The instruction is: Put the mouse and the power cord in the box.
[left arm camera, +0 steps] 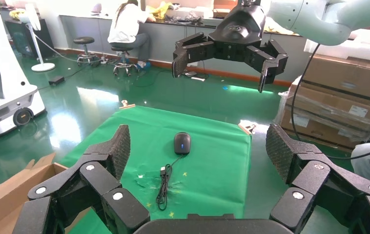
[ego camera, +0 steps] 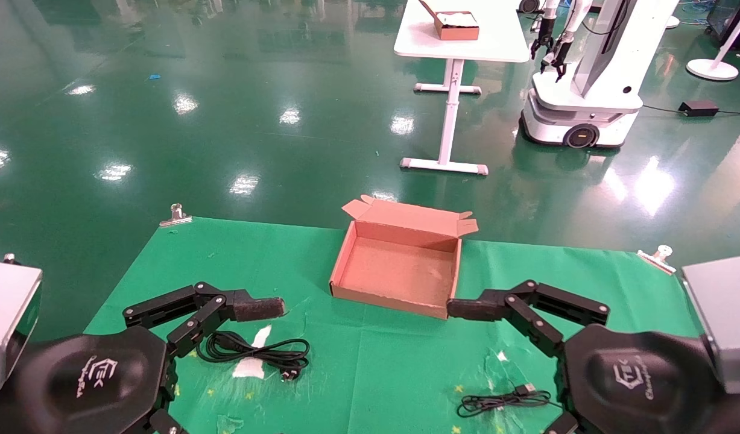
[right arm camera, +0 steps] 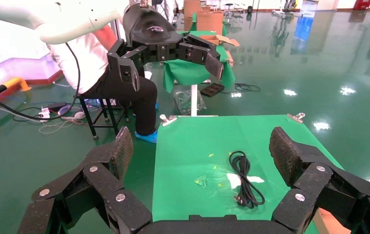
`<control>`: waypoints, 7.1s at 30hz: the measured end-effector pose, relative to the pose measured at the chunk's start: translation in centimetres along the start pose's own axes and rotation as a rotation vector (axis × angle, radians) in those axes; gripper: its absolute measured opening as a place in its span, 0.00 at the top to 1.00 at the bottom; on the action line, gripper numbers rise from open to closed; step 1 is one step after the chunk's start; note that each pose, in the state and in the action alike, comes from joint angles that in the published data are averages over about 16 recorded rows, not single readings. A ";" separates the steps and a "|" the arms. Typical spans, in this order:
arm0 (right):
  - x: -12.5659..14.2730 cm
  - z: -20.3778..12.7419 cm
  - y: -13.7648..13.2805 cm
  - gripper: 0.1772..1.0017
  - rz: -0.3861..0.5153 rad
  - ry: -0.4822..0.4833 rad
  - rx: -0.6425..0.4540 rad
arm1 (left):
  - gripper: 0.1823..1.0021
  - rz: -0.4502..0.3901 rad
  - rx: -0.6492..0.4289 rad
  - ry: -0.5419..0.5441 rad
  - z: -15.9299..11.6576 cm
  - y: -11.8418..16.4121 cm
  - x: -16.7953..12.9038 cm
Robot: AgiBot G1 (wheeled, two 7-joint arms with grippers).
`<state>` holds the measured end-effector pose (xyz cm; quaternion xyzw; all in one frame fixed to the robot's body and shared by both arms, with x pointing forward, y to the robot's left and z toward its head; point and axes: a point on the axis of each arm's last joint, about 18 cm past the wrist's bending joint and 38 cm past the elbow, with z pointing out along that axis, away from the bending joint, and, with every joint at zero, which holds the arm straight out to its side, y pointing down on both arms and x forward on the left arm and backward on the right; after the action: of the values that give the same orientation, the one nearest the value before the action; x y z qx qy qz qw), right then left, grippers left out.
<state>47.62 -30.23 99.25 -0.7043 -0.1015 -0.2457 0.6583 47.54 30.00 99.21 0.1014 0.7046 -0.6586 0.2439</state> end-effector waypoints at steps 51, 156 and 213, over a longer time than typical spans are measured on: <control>1.5 -2.0 3.9 0.00 0.003 0.021 -0.171 | 0.00 0.107 -0.165 0.000 0.9 3.5 -3.0; 14.2 0.1 20.6 0.74 -0.480 -0.110 -0.997 | 0.74 0.717 -1.054 0.029 3.1 20.5 -18.1; 26.2 10.0 3.2 0.95 -0.931 0.309 -0.798 | 0.90 0.648 -0.507 -0.586 13.1 -5.7 -28.6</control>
<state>73.74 -25.53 108.92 -0.7341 -0.2016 -0.6241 0.1760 72.25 21.68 117.71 0.0635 0.6768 -0.3580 0.6401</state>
